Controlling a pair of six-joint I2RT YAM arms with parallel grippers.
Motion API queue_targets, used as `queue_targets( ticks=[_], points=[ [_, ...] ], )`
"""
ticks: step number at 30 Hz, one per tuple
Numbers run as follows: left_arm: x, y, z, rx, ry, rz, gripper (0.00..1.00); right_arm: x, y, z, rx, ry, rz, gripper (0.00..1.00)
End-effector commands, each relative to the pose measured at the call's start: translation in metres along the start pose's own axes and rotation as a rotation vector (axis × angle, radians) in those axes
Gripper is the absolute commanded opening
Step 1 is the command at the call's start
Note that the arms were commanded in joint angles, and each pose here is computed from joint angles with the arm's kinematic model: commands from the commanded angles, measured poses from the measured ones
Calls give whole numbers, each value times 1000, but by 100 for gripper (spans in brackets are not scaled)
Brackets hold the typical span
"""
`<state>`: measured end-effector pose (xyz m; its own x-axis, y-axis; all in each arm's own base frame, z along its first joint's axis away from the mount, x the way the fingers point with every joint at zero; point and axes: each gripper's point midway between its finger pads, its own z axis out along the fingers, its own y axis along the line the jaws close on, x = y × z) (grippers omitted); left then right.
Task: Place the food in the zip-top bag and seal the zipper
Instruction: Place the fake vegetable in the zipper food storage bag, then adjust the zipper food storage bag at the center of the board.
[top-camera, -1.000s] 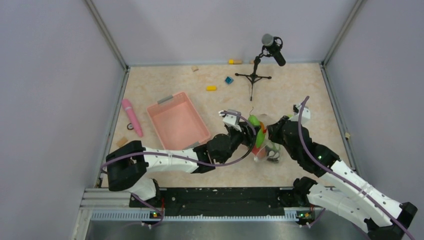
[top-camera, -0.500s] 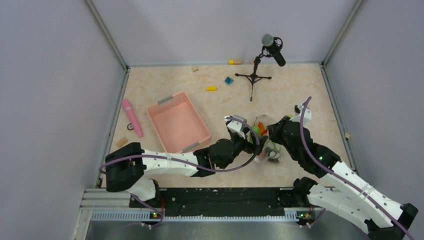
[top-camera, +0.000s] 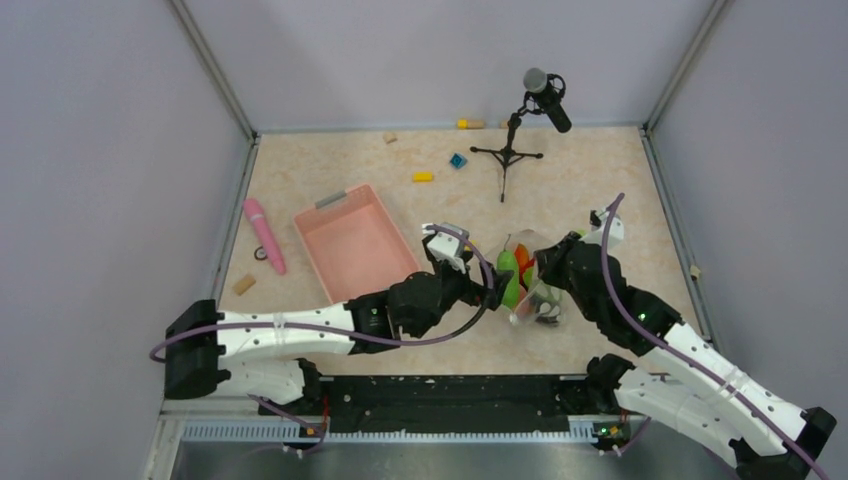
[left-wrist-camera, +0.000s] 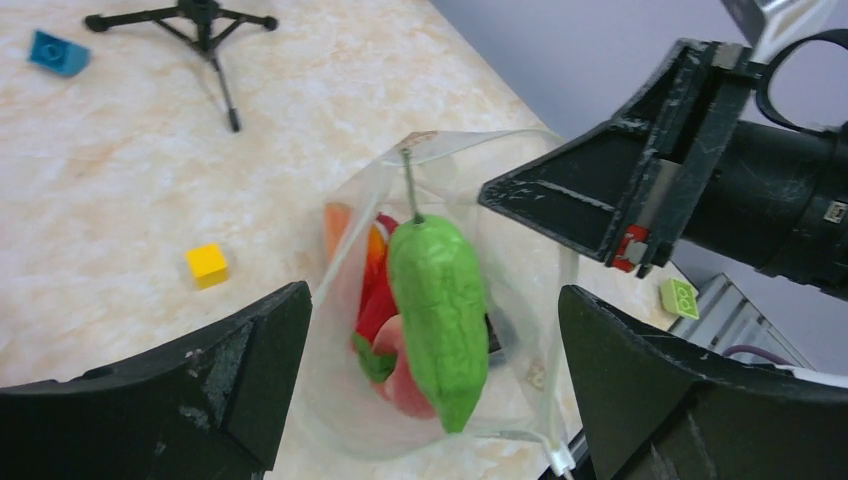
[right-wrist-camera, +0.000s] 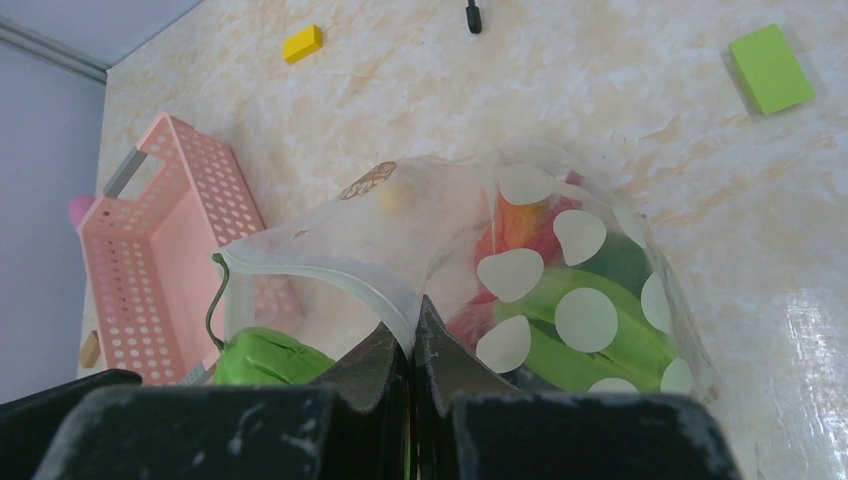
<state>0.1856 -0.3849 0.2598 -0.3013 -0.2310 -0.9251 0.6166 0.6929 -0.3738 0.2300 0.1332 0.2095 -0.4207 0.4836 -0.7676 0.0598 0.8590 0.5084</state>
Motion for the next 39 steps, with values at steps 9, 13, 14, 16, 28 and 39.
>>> queue_targets(
  ticks=[9, 13, 14, 16, 28, 39],
  points=[
    [23, 70, -22, -250, 170, -75, 94, -18, 12, -5, -49, -48, 38, 1],
    [36, 68, -3, -167, 241, -171, 85, -16, 14, -7, -64, -37, 31, 1],
    [38, 63, 1, -137, 247, -181, 84, -16, 15, -7, -66, -35, 30, 1],
    [43, 56, 6, -96, 264, -188, 82, -16, 15, -7, -66, -34, 29, 1],
    [41, 46, 15, -84, 295, -188, 0, -18, 18, -7, -77, -34, -3, 0],
    [-50, 38, 23, -87, 176, 4, 0, -10, 52, -22, -200, 123, -98, 3]
  ],
)
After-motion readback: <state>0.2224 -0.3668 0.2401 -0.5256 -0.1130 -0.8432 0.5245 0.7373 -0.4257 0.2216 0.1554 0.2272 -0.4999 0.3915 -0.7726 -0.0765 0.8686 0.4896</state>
